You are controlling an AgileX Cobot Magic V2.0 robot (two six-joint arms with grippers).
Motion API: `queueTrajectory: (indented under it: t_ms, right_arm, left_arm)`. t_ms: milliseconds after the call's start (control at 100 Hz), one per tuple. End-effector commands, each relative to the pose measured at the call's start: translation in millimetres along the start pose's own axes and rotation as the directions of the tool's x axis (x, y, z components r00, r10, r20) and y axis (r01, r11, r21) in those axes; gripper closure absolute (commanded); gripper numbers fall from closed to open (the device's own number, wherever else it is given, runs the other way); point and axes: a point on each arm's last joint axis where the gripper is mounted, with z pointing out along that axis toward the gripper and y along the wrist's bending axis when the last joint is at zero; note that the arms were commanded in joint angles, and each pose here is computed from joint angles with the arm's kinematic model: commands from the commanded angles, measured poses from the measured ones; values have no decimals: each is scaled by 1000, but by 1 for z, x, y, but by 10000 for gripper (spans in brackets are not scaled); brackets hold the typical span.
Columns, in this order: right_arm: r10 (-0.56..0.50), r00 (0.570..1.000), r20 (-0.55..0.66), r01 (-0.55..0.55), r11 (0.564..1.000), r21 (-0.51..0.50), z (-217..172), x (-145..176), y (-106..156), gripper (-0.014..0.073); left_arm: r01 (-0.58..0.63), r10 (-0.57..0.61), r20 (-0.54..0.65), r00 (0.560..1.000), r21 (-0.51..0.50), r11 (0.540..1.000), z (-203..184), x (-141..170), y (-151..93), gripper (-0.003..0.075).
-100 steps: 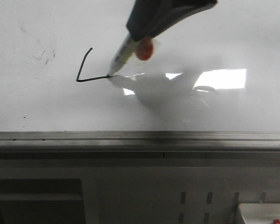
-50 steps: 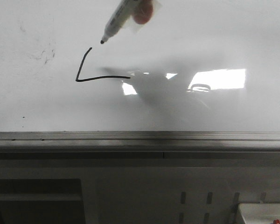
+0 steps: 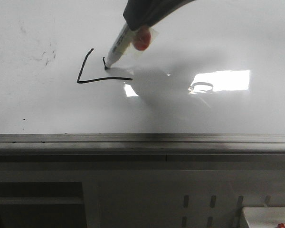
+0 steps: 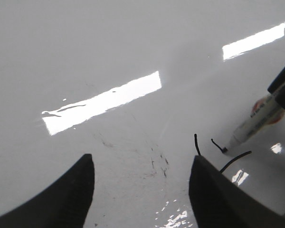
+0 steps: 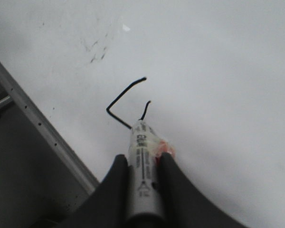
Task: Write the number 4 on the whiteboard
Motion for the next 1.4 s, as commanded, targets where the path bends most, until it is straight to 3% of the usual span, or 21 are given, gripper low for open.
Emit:
queueTrajectory:
  t_ms: [0,100,280,420,550,680,1010,1130,1250,1390]
  right_arm:
    - [-24,999,27,25,1000,-18,-6,0,7,659]
    - [-30,999,12,31,999,-42,0,11,14,659]
    - [-29,996,80,33,998,-47,-11,2,17,659]
    - [-53,992,117,62,995,-80,-28,-11,28,659]
    - [-81,989,122,96,988,-120,-35,-18,41,659]
    - [-108,985,135,130,978,-162,-40,-21,56,659]
    - [-123,983,137,150,966,-208,-42,-20,70,659]
    - [-104,986,133,132,966,-222,-43,-19,71,659]
    - [-103,986,132,131,966,-223,-43,-19,71,659]
    - [-103,986,132,131,966,-223,-43,-19,71,659]
  left_arm:
    - [19,-17,101,995,-16,1000,0,-16,3,313]
    - [19,-17,101,995,-16,1000,0,-16,3,313]
    - [-19,19,98,995,5,1000,1,-16,0,313]
    - [-130,122,75,990,114,985,5,-12,-14,313]
    - [-218,205,79,976,256,942,12,-6,-34,313]
    - [-229,226,51,973,348,909,19,1,-49,314]
    - [-218,207,70,976,383,898,35,4,-59,320]
    - [-196,189,58,980,385,902,36,5,-59,434]
    - [-205,197,62,978,389,898,36,5,-60,741]
    - [-209,201,64,978,390,897,36,5,-60,741]
